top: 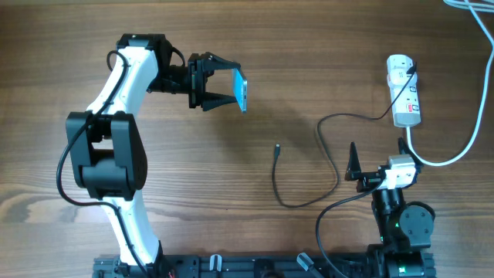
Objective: Plug charger to phone and switch on socket
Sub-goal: 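Hold the phone raised in the left gripper, then move the right gripper toward the phone held by the left gripper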
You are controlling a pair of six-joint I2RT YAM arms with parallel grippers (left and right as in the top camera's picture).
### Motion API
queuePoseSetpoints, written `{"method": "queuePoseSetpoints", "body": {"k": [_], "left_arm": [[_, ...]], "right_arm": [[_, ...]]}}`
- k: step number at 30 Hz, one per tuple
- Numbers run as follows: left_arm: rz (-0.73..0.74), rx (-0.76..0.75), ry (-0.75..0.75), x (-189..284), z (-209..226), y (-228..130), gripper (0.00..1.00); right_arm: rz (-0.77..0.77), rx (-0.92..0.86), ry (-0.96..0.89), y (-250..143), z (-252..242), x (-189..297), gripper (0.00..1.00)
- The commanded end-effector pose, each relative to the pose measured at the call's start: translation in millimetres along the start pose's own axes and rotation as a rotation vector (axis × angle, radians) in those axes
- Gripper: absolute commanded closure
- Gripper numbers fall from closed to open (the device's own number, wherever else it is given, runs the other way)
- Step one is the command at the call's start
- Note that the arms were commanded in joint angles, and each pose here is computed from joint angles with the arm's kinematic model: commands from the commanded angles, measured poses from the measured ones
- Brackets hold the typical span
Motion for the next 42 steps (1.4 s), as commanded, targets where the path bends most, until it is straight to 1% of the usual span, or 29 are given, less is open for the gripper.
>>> {"method": "queuePoseSetpoints", "body": {"k": [1,32,35,37,39,42], "left_arm": [[0.023,-0.054,-0.052,2,-17,-16,0.48],[0.024,-0.008,-0.052,2,-16,-20,0.48],[0.024,-0.006,-0.051,2,-16,-20,0.48],[0.025,-0.006,-0.052,2,-16,-20,0.48],[0.024,-0.006,-0.051,2,-16,-20,0.48],[0.024,-0.006,-0.051,2,-16,-20,0.48]], "right_arm": [[-0.002,0.009,0.006,0,1,0,0.00],[-0.002,0.006,0.007,0,1,0,0.00],[-0.008,0.000,0.053,1,7,0,0.00],[-0.026,-0.093,0.164,5,23,2,0.00],[-0.019,-0.234,0.241,8,33,4,0.00],[0.025,-0.593,0.274,9,37,5,0.00]]}}
Point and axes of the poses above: each gripper's point midway between its finger pads, its own x axis back along the fingers, its own z axis along the line the jaws close on, y = z × x, the point moved 3 cm from there along x, back along the fingers, and after that the axes turned 1 degree about x, right-handed, at the moved point
